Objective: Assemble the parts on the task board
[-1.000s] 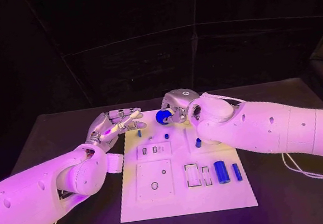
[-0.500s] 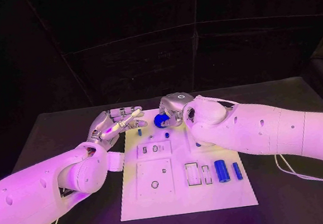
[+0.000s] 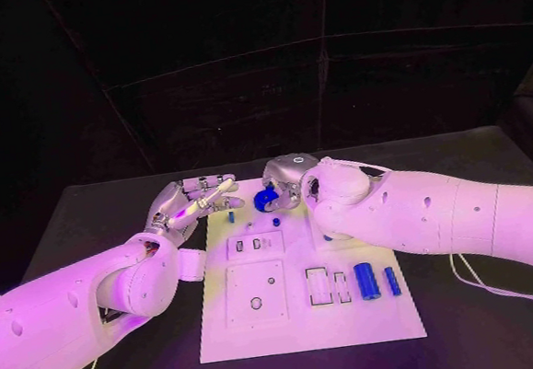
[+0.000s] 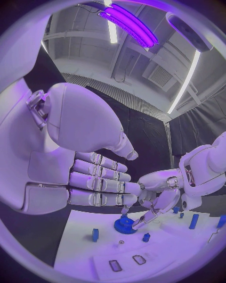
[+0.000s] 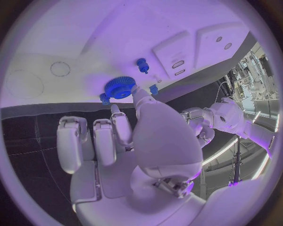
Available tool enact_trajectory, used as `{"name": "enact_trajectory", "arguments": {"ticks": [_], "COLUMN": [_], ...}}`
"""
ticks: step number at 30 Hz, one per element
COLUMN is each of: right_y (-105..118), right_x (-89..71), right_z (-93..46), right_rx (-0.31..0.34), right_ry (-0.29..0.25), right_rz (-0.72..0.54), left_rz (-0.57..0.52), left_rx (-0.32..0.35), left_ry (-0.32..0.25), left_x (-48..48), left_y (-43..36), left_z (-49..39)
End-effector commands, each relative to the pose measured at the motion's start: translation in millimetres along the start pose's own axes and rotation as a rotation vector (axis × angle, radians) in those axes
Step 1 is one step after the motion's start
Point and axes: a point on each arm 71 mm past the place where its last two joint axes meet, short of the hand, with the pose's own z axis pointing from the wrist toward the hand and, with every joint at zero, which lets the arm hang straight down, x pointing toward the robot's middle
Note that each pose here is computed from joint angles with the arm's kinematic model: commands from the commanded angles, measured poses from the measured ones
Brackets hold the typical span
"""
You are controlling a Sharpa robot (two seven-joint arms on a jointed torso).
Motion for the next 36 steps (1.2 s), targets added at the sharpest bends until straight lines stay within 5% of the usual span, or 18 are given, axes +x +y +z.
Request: {"name": "enact_trajectory", "arguments": {"ticks": [1,6,12,15,27,36], "right_y": [0.0,-1.1,-10.4,-24.7,-129.7,-187.6], "right_x": [-0.1,-1.3,-14.9,-20.3,-30.4,-32.8], "right_z": [0.6,-1.1,-16.0,-29.5,-85.8,-100.1], "right_rx": [0.010,0.007,-0.059,-0.083,-0.032,0.010], "right_ry": [0.018,0.006,-0.137,-0.164,-0.050,-0.056], "right_rz": [-0.003,0.006,0.110,0.174,0.382,0.399], "left_rz": [0.001,0.001,0.002,0.003,0.005,0.002], "left_rx": [0.008,0.007,0.007,0.007,0.008,0.007], "left_ry": [0.007,0.006,0.005,0.002,-0.002,0.005], "left_x": [1.4,1.1,-0.5,-2.0,-4.3,-1.7], "left_y": [-1.4,-1.5,-1.7,-2.0,-2.6,-1.2], "left_z": [0.6,0.4,-0.2,-0.8,-2.3,0.1]}}
